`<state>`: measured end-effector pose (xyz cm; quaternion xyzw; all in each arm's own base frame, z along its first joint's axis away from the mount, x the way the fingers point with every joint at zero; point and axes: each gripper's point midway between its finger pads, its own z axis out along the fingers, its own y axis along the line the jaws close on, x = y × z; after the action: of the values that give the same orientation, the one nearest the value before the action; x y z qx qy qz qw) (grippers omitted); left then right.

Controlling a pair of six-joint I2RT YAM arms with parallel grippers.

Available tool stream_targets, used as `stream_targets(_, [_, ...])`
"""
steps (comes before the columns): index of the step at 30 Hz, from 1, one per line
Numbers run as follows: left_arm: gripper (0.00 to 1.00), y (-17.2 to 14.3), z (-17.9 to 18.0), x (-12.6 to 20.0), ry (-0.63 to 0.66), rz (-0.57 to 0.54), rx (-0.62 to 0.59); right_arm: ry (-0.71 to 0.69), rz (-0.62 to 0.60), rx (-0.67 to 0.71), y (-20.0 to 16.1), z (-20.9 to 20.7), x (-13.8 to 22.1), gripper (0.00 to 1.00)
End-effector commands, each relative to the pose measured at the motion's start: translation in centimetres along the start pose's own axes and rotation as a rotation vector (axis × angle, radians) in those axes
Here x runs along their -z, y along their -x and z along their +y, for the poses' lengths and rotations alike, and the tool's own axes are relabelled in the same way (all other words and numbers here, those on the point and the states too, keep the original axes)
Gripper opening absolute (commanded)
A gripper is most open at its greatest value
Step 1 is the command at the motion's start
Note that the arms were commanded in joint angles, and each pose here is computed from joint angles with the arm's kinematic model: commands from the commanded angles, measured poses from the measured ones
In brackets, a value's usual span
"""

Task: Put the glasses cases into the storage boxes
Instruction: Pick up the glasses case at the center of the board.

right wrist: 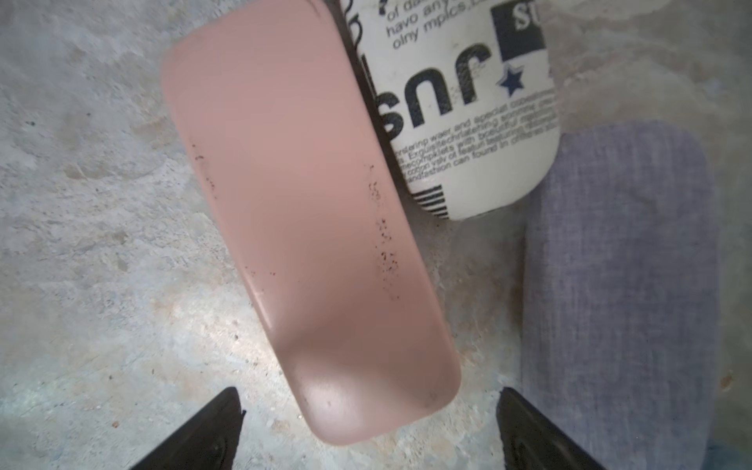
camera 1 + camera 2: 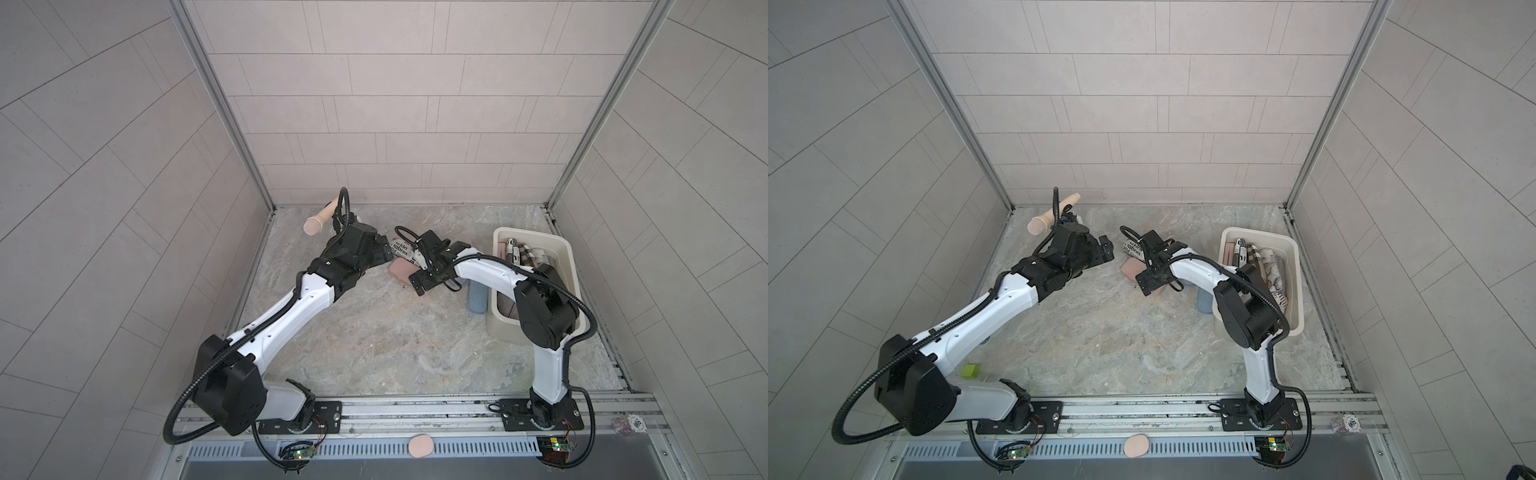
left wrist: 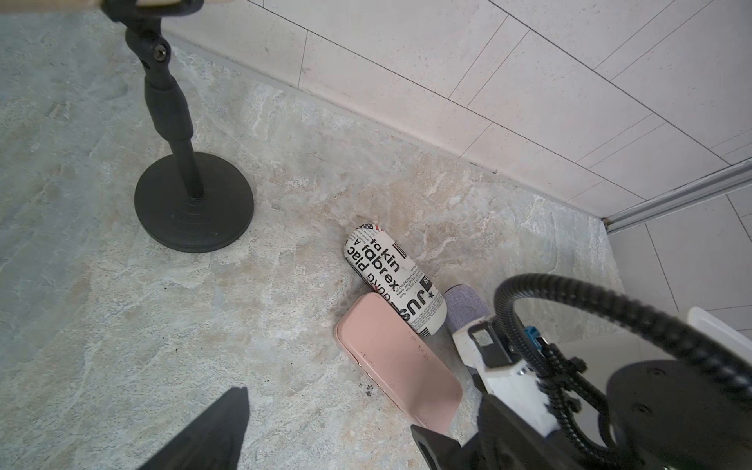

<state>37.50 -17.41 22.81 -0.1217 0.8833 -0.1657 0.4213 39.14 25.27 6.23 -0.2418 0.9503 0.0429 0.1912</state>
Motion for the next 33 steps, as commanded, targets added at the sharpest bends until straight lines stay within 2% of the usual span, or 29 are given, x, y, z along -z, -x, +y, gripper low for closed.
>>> stream_targets(1, [0.94, 0.1, -0.1, -0.3, -0.012, -0.004, 0.029, 0.012, -0.027, 0.036, 1.3, 0.4, -0.6, 0.98])
stream_targets(9, [0.94, 0.4, 0.0, -0.6, -0.036, 0.002, 0.054, -0.022, 0.017, 0.048, 1.5, 0.1, -3.2, 0.93])
stream_targets(16, [0.93, 0.4, 0.3, -1.2, -0.060, 0.020, 0.108, -0.045, 0.031, 0.045, 1.1, 0.6, -4.1, 0.78])
stream_targets(23, [0.91, 0.3, 0.6, -1.9, -0.070, 0.041, 0.135, -0.054, -0.006, 0.051, 1.3, 1.4, -2.5, 0.66])
stream_targets(29, [0.91, 0.5, 0.5, -1.8, -0.081, 0.036, 0.136, -0.052, -0.053, 0.068, 1.6, 2.4, -0.2, 0.63])
stream_targets(33, [0.90, 0.6, 0.3, -1.6, -0.089, 0.031, 0.132, -0.053, -0.093, 0.025, 2.1, 2.3, 0.9, 0.61])
